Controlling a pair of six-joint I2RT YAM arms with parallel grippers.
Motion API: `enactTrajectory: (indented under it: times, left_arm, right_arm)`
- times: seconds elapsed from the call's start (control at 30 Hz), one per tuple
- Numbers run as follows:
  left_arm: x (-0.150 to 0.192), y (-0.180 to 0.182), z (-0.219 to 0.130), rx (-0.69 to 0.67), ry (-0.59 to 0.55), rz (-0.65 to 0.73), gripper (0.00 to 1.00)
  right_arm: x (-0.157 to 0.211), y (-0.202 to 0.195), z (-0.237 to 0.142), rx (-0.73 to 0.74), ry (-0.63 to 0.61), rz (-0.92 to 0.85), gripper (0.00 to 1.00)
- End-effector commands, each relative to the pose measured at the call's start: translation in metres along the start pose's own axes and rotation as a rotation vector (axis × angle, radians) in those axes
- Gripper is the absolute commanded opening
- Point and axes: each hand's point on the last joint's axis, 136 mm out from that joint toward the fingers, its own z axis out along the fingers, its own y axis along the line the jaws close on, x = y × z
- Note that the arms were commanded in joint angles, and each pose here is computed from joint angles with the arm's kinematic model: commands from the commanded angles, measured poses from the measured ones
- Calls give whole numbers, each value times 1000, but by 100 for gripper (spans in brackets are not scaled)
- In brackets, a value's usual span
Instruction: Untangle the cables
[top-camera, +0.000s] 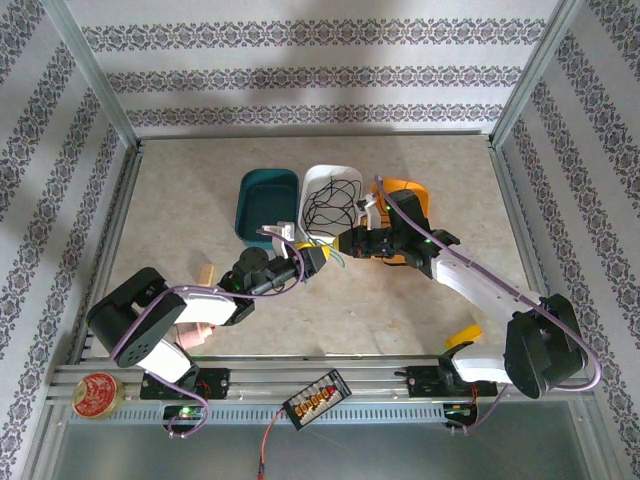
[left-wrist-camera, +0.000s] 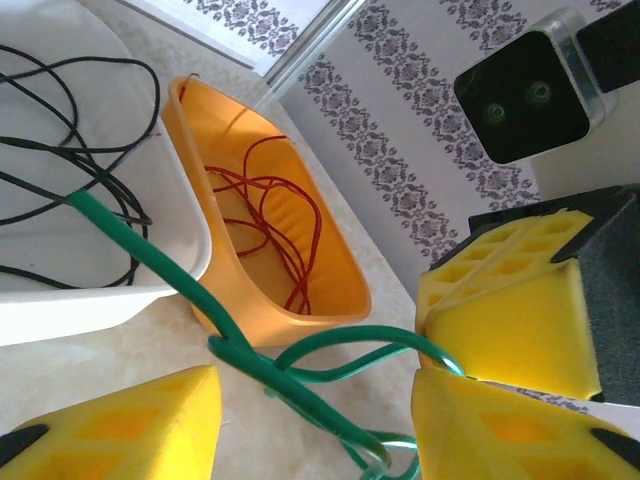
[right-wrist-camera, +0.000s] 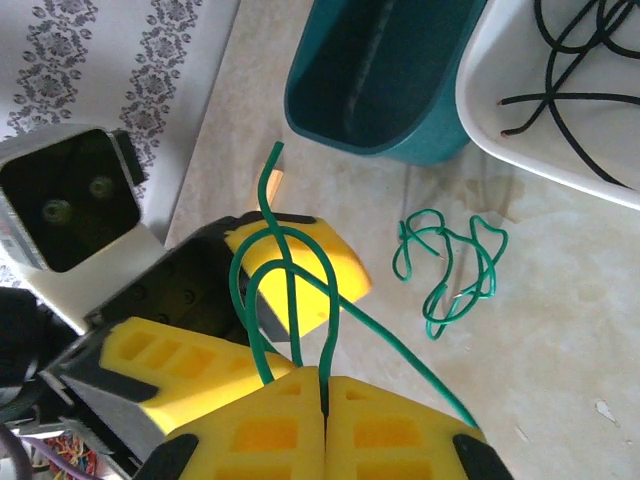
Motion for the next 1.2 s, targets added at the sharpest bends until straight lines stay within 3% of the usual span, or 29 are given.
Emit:
enactTrajectory:
  times: [0.0,0.23,0.37,0.6,0.83,1.0,1.17]
  left_arm:
    - [-15,-15,8,85,-33,-25,46]
    - [-18,2,12,34,-65,-66,8]
    - [-18,16,2,-32,-77,-71,4]
    - [1,41,-23,-156,-43,-69,3]
    - [1,50,-41,-206,-72,-65,2]
    - [-13,39,-49,-150,-94,-72,2]
    - [-18,0,-44,27,22,-56,1]
  right_arm:
    - [-3,14,1,-58,-3,-8,0]
    - [-5,17,-3,-70,-24,-9,0]
    - [-15,4,-15,-13,-94,10,0]
    - [-50,-21,-64,117,-326,27,0]
    - [-59,-37,-99,227,-465,44,0]
    - [-59,-52,-119,336,-539,61,0]
    - [-55,-58,-114,367,-491,36,0]
